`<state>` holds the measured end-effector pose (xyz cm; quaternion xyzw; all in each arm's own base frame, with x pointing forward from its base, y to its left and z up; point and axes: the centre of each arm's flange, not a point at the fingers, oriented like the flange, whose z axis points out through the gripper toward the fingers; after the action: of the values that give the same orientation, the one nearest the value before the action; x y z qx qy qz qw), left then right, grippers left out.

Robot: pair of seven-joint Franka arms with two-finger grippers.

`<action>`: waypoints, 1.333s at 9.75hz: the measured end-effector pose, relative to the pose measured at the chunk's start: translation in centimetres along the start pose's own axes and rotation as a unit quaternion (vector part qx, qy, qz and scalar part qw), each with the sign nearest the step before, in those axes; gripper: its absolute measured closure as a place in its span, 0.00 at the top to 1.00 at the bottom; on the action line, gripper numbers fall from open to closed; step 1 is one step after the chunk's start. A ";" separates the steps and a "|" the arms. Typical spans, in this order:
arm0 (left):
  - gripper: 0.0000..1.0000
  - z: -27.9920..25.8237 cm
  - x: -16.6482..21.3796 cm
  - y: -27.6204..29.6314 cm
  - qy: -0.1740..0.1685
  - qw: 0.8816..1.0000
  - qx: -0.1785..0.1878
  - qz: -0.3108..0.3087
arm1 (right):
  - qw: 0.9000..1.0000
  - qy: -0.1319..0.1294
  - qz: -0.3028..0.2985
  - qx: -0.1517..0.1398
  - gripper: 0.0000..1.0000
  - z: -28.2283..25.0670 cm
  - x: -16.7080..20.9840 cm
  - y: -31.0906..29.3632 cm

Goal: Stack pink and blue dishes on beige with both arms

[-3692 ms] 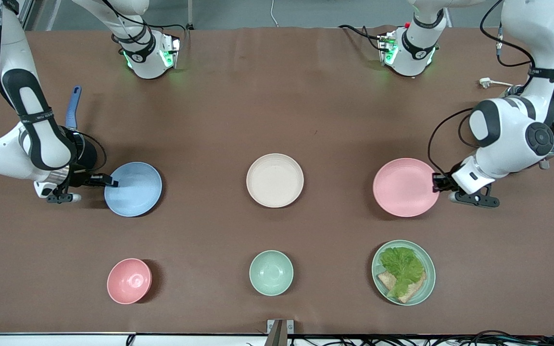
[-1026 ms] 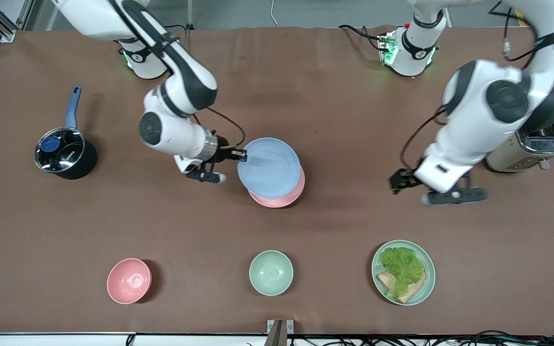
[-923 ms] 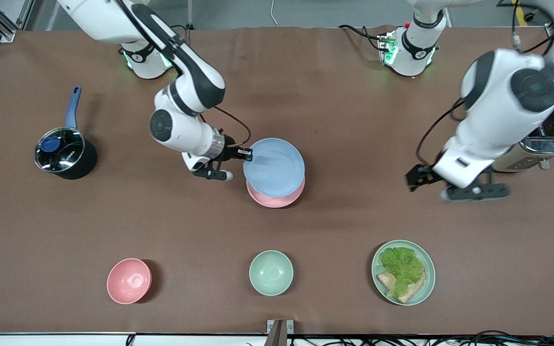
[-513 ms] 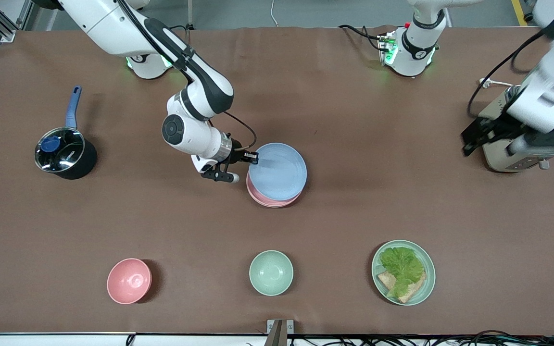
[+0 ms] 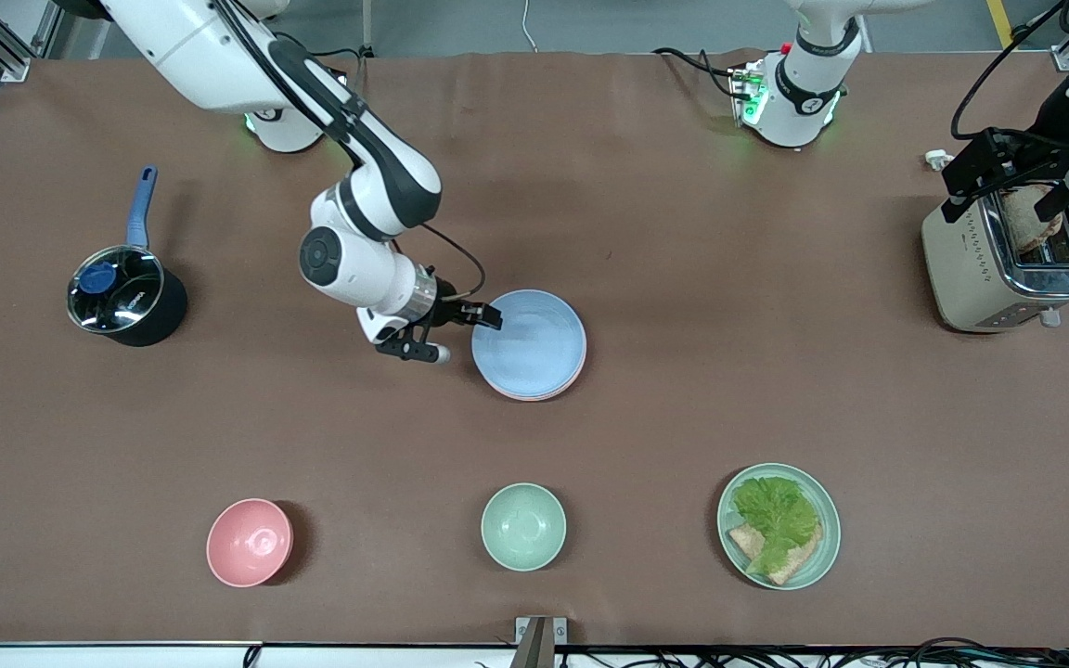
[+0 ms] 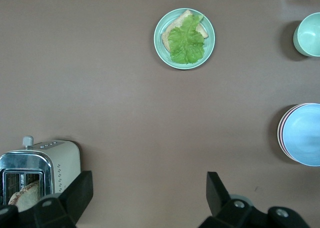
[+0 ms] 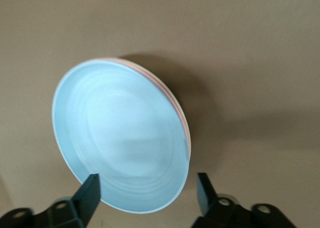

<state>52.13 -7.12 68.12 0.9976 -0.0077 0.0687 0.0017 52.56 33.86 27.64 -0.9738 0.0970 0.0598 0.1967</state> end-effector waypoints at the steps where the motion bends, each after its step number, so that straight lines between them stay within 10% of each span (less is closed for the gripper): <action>1: 1.00 0.0 0.1 -0.7 -0.003 1.000 -0.002 -0.005 | 0.999 0.007 -0.030 -0.043 1.00 -3.5 0.7 0.6; 5: 1.00 -1.1 0.4 -1.5 -0.010 1.000 -0.021 -0.019 | 0.973 0.082 -0.003 -0.215 1.00 -25.5 2.4 5.3; 9: 1.00 -0.2 0.7 -2.4 -0.022 0.999 -0.019 -0.026 | 0.966 0.124 0.020 -0.226 1.00 -41.7 5.4 13.9; 13: 1.00 0.1 0.8 -2.0 -0.026 0.999 -0.016 -0.022 | 0.977 0.087 0.032 -0.191 1.00 -50.5 2.3 19.6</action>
<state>52.97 -5.17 68.10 0.9988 0.0134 0.0426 0.0192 54.55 -4.21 66.27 -0.9913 0.1318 -0.0015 -0.0044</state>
